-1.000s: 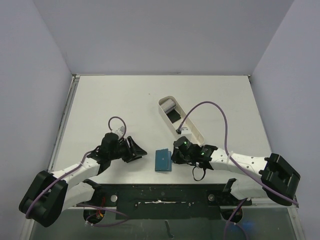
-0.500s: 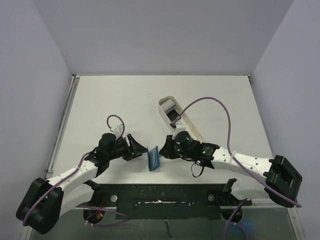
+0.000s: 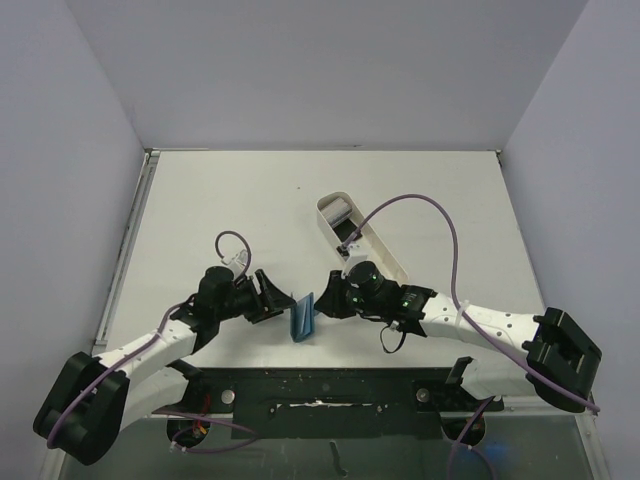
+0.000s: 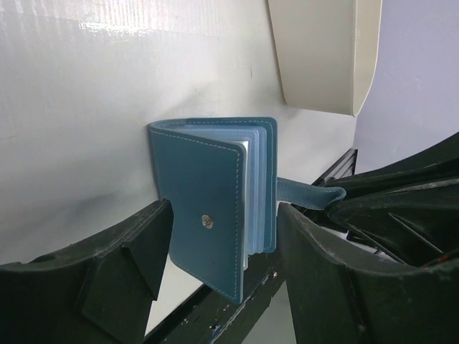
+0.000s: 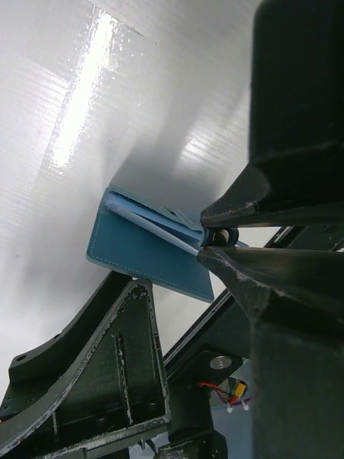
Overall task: Put the credit cards into the card holder
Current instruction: Open the card holder at the center of the board.
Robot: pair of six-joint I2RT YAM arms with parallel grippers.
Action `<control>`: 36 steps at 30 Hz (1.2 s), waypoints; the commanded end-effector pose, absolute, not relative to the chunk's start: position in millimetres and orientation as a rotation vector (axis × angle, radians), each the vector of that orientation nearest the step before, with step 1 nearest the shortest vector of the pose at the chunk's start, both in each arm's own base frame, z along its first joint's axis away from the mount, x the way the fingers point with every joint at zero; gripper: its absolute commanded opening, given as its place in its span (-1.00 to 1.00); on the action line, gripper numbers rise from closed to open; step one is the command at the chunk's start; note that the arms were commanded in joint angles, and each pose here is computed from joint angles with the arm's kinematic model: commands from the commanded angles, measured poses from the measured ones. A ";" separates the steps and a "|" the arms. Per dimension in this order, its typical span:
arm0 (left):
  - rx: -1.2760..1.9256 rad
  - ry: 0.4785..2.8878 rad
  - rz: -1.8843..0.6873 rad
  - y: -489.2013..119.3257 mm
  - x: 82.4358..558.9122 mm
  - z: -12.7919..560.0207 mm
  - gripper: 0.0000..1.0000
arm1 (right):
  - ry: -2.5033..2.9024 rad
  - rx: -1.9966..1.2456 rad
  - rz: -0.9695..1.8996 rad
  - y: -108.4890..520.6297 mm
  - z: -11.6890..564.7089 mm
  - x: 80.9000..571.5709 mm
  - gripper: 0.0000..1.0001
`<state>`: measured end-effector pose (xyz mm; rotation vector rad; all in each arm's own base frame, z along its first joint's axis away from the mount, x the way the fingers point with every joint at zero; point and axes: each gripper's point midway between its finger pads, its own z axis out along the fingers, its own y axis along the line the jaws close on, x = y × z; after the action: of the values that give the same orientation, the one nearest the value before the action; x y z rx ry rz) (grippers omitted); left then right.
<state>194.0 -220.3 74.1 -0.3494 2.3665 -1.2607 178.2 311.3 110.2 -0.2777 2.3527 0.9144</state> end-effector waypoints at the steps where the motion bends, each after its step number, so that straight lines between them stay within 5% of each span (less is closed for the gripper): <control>1: -0.271 2.282 -1.327 -229.2 201.2 92.8 0.19 | 2.241 -0.285 1.024 332.8 146.6 186.9 -0.92; 36: -0.202 2.346 -1.275 -235.1 201.6 76.9 0.21 | 2.234 -0.324 1.076 348.9 148.4 187.4 -0.93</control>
<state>188.6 -225.6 53.9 -0.2758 2.4328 -1.2389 179.4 333.4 119.1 -0.3171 2.3363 1.0044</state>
